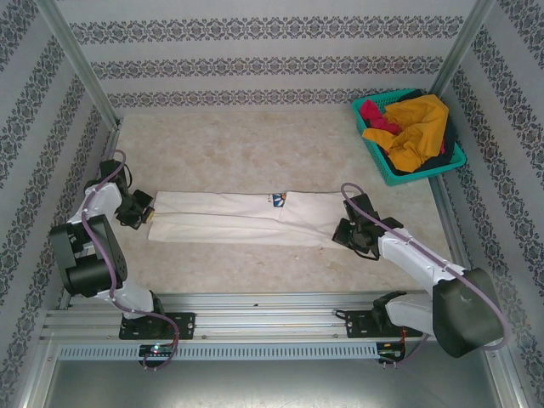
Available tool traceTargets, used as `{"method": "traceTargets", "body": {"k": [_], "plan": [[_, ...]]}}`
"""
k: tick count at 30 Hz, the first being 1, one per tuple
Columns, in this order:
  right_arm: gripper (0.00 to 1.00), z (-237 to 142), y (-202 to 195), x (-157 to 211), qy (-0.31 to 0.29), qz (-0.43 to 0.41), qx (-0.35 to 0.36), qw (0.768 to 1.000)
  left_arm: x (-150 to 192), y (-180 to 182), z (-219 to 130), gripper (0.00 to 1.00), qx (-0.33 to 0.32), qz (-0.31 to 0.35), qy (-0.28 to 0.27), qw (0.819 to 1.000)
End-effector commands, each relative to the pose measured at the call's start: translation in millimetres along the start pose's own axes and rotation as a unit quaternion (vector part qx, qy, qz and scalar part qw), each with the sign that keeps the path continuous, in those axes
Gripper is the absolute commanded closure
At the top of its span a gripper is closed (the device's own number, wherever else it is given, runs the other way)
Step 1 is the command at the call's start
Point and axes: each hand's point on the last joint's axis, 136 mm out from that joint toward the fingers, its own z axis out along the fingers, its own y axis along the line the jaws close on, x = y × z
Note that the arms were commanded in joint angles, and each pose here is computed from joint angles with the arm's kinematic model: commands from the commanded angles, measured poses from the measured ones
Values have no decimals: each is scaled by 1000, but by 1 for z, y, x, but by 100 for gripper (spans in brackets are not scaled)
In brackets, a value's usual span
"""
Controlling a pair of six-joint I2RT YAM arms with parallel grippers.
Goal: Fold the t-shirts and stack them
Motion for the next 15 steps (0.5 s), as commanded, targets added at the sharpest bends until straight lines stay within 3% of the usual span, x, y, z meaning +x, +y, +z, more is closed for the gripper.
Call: {"method": "traceTargets", "body": {"k": [1, 8, 15], "plan": [[100, -5, 11, -5, -9, -3, -16, 1000, -18, -5, -4, 100, 11, -17, -28, 999], [100, -19, 25, -19, -34, -12, -40, 999, -32, -26, -22, 100, 37, -14, -43, 998], [100, -3, 18, -5, -13, -1, -38, 999, -19, -1, 0, 100, 0, -21, -28, 999]]}}
